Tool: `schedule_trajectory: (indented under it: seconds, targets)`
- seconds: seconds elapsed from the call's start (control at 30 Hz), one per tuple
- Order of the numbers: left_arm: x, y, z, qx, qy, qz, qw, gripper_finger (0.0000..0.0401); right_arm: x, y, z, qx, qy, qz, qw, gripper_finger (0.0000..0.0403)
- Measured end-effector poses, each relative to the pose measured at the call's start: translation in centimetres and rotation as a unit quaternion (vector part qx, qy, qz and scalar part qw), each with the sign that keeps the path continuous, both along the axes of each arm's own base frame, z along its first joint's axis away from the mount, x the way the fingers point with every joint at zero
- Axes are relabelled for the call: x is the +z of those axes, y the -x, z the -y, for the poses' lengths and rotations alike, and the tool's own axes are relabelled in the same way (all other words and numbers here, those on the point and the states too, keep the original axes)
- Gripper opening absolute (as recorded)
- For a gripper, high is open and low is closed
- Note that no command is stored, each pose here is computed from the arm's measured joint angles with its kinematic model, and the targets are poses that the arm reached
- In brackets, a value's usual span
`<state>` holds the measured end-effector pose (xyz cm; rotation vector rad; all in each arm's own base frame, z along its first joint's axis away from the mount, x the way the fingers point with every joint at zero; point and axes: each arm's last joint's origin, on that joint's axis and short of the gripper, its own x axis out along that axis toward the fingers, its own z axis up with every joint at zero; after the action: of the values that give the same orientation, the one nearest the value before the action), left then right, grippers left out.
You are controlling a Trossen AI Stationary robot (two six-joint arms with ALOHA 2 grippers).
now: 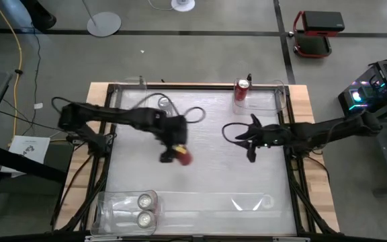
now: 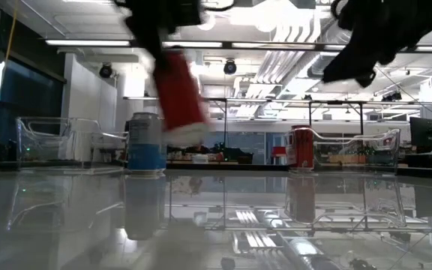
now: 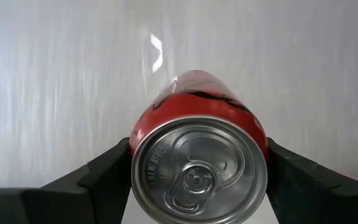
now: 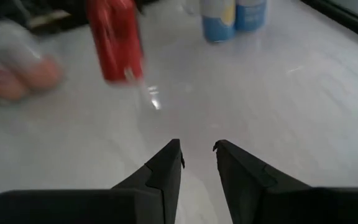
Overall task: Sort soda cans
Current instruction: Put the left red/black soda can into the right transparent bin
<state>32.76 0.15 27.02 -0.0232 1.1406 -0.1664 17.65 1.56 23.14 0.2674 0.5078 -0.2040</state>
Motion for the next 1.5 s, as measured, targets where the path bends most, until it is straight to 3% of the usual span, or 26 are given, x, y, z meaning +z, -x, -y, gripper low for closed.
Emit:
schedule_trajectory:
  seconds: [0.13,0.3,0.43,0.57,0.83,1.17,1.37,1.5]
  targets:
    - [-0.7,-5.1,0.3,-0.056,-0.029,0.04,0.997,0.0287,1.8,1.5,-0.8,0.016,-0.024,0.021,0.999,0.0098]
    - [-1.1,-10.6,-0.7,-0.108,-0.072,0.039,0.991,0.0287,2.8,2.3,-1.5,0.016,-0.04,0.045,0.998,0.0098]
    - [-1.9,-13.4,-2.2,-0.109,-0.141,-0.014,0.984,0.0287,2.6,2.5,-2.0,-0.001,-0.045,0.04,0.998,0.0098]
    - [-2.7,-15.3,-3.4,-0.108,-0.18,-0.032,0.977,0.0287,2.2,2.9,-2.5,-0.022,-0.056,0.027,0.998,0.0098]
    - [-3.8,-16.4,-4.6,-0.111,-0.185,-0.029,0.976,0.0316,1.7,3.5,-3.0,-0.038,-0.077,0.002,0.996,0.0098]
    - [-3.3,-16.3,-4.9,-0.123,-0.182,-0.02,0.975,0.0332,1.5,3.6,-2.9,-0.037,-0.025,-0.008,0.999,0.0098]
    - [-2.1,-16.0,-5.5,-0.128,-0.164,0.002,0.978,0.0334,1.4,3.7,-3.0,-0.009,-0.028,-0.022,0.999,0.0098]
    - [-0.8,-15.5,-6.1,-0.117,-0.166,0.013,0.979,0.0334,1.5,3.6,-3.0,0.013,0.017,-0.021,1.0,0.0098]
